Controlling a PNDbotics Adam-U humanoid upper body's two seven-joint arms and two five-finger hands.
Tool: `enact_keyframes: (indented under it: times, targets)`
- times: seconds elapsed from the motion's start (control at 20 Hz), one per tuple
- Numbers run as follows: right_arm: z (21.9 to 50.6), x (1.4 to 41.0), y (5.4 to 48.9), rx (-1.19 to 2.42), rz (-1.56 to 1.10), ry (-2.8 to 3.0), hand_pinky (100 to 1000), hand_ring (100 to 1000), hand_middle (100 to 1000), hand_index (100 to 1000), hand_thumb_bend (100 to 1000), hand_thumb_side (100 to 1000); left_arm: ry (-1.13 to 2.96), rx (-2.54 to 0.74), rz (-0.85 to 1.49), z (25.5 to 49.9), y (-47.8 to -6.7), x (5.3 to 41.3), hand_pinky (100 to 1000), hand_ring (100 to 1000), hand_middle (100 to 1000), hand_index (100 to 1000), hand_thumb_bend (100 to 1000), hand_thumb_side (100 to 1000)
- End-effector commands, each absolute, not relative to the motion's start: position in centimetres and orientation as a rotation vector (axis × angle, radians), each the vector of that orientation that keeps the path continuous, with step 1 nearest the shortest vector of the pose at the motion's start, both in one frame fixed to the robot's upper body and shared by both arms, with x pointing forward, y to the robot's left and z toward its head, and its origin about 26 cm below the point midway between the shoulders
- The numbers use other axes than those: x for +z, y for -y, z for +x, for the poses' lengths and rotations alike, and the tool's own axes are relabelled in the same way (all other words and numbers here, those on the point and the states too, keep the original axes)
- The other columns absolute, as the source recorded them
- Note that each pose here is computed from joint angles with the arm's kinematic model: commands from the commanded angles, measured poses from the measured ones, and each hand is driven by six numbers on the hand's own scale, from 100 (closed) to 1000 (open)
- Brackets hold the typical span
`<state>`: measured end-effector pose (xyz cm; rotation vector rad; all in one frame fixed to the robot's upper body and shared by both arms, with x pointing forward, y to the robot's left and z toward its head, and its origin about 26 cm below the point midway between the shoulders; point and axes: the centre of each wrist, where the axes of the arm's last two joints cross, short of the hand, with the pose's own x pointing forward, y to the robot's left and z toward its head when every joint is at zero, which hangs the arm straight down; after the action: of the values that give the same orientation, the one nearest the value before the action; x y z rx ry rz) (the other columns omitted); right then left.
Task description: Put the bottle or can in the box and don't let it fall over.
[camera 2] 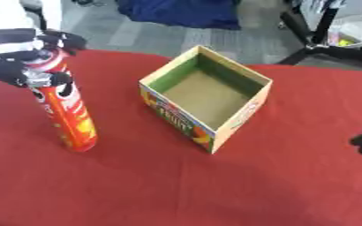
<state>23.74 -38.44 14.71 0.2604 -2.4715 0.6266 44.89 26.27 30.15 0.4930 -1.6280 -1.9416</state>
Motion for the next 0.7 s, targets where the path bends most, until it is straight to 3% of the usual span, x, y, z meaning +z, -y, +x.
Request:
enact_keyframes:
  times: [0.05,0.15,0.2,0.25,0.35,0.5,0.7]
  targets:
    - [23.75,15.36,38.60,0.672,0.252,2.488,694,600,719,952,100,528,1.419,-2.256,0.440,45.15,-27.17,29.33,559,839,1000,1000,368,887]
    - [23.75,15.36,38.60,0.669,0.253,2.489,694,600,719,952,100,528,1.413,-2.261,0.447,45.21,-27.22,29.29,559,839,1000,1000,368,887]
    - [23.75,15.36,38.60,0.669,0.253,2.490,695,600,719,951,100,528,1.410,-2.265,0.451,45.24,-27.24,29.28,490,807,1000,1000,392,878]
    - [23.76,15.37,38.60,0.669,0.253,2.490,695,600,719,951,100,528,1.405,-2.270,0.456,45.28,-27.26,29.26,487,805,1000,1000,394,876]
    - [23.76,15.37,38.59,0.668,0.253,2.491,695,600,719,951,100,529,1.393,-2.282,0.463,45.37,-27.34,29.14,465,784,1000,995,404,802]
    - [23.77,15.36,38.57,0.667,0.255,2.489,697,601,720,952,100,529,1.375,-2.300,0.467,45.54,-27.43,28.80,462,783,1000,991,394,621]
    - [23.77,15.36,38.58,0.666,0.256,2.488,698,601,720,952,100,529,1.360,-2.321,0.465,45.69,-27.47,28.46,461,783,1000,988,382,508]
